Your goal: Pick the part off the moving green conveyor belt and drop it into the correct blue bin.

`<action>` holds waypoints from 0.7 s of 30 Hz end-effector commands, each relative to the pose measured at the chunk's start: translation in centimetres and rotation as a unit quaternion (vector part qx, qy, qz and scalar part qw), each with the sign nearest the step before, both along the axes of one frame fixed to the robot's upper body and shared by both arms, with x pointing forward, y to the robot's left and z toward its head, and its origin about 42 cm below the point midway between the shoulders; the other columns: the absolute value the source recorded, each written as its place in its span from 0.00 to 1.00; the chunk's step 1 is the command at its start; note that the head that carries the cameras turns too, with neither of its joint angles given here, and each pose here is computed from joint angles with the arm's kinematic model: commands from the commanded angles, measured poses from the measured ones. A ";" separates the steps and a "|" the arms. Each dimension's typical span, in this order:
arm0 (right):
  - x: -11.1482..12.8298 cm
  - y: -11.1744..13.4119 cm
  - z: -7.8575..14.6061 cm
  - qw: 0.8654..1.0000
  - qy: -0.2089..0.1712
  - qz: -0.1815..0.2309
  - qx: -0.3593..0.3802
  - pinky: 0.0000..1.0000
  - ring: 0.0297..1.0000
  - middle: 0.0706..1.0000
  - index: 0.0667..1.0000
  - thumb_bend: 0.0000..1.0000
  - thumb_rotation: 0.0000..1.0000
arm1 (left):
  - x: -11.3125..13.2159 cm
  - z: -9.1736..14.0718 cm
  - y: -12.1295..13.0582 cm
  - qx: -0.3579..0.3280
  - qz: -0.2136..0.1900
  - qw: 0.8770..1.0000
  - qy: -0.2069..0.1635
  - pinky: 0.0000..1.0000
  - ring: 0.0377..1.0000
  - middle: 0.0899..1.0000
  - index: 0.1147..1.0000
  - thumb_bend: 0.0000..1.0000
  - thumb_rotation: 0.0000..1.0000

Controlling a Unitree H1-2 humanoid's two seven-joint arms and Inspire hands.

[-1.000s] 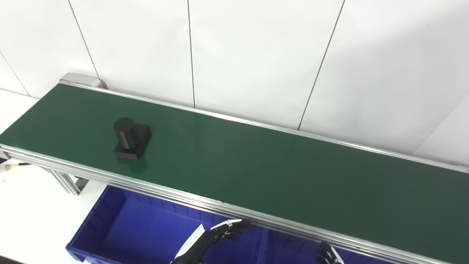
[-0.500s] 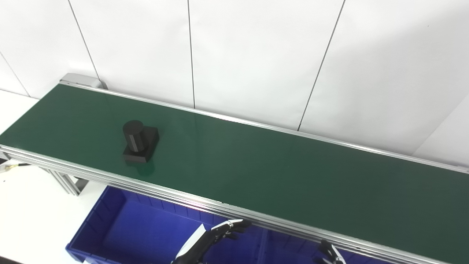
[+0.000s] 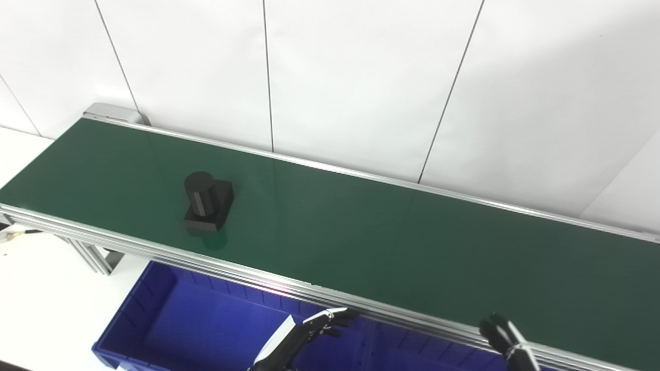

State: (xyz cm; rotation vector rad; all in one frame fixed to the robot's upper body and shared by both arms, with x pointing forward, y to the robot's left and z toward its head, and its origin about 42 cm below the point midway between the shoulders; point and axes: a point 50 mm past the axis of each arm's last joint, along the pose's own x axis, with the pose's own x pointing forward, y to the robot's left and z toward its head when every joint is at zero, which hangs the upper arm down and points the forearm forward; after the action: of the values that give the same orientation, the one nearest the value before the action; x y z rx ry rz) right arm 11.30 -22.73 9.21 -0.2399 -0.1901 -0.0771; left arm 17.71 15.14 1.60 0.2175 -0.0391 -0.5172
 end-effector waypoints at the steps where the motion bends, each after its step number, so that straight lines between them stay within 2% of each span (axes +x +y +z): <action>1: 1.0 -0.3 1.9 0.998 -0.060 0.013 0.004 0.79 0.80 0.82 0.84 0.97 0.21 | 0.9 0.9 -0.3 -0.012 0.001 0.999 -0.032 0.76 0.82 0.84 0.80 0.96 0.14; 8: 3.1 -0.7 3.3 0.996 -0.074 0.032 -0.025 0.84 0.85 0.85 0.86 0.95 0.31 | 1.1 0.9 -0.5 -0.010 -0.001 0.999 -0.033 0.77 0.83 0.84 0.81 0.95 0.15; 13: 5.4 -1.0 4.3 0.994 -0.077 0.042 -0.071 0.83 0.85 0.86 0.87 0.94 0.38 | 1.4 0.7 -0.7 -0.008 -0.002 0.999 -0.034 0.78 0.83 0.84 0.81 0.95 0.14; 17: 7.5 -1.0 5.7 0.989 -0.086 0.058 -0.106 0.79 0.83 0.85 0.86 0.91 0.37 | 1.7 0.6 -0.8 -0.006 -0.002 0.999 -0.033 0.78 0.83 0.84 0.81 0.95 0.14; 21: 9.0 -0.8 6.8 0.987 -0.087 0.069 -0.115 0.78 0.83 0.85 0.84 0.92 0.36 | 2.0 0.6 -1.0 -0.004 -0.001 0.999 -0.036 0.79 0.83 0.84 0.80 0.95 0.14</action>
State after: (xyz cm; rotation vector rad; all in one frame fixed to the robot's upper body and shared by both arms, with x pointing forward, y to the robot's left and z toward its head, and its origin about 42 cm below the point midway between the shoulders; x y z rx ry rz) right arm 20.00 -23.56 14.71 -0.4449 -0.3566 0.0606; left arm 18.77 14.75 1.11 0.2354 -0.0348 -0.5184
